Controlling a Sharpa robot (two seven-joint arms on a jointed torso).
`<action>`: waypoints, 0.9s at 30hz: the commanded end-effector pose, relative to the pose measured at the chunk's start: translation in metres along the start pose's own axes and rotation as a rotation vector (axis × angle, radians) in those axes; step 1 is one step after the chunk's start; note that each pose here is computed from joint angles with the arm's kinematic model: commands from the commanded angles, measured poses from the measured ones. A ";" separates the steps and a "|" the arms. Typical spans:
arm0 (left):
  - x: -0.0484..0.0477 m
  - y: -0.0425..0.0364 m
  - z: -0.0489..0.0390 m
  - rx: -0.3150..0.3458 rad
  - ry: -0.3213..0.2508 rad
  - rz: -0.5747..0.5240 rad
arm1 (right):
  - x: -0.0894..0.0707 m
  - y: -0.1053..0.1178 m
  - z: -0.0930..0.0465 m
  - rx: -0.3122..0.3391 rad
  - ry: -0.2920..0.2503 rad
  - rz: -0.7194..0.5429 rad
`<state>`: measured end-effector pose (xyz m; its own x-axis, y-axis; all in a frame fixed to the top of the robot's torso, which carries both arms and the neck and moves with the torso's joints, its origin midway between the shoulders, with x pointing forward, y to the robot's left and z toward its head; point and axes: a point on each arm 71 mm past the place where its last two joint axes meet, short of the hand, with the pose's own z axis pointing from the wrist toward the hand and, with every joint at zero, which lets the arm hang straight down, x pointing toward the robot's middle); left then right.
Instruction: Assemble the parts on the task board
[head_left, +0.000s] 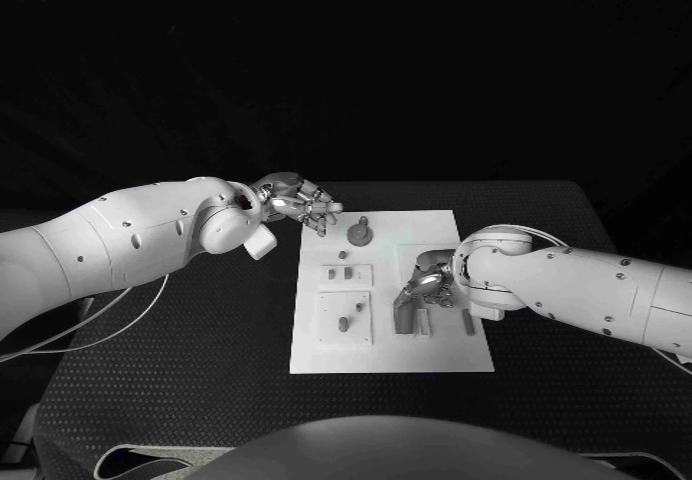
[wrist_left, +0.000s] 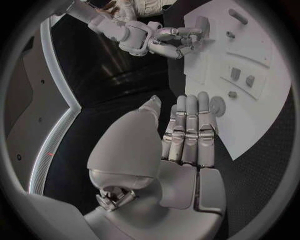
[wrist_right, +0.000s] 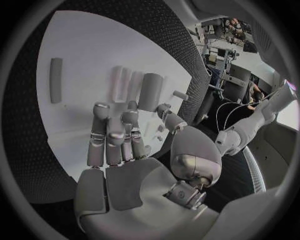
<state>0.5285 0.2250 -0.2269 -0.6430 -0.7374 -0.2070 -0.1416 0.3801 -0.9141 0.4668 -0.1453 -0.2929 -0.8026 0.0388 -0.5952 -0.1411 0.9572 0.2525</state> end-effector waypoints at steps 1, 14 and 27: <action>0.0016 -0.0016 0.0004 0.008 0.014 0.000 | 0.002 0.001 0.001 -0.007 0.003 -0.001; 0.0014 -0.0015 0.0002 0.008 0.013 0.000 | 0.001 -0.002 0.001 0.006 -0.018 0.005; 0.0008 -0.0014 -0.0003 0.009 0.011 0.001 | -0.006 -0.013 -0.015 -0.045 -0.210 -0.050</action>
<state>0.5284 0.2260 -0.2269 -0.6423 -0.7378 -0.2076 -0.1425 0.3811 -0.9135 0.4627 -0.1634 -0.2873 -0.7303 0.0526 -0.6811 -0.1583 0.9569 0.2436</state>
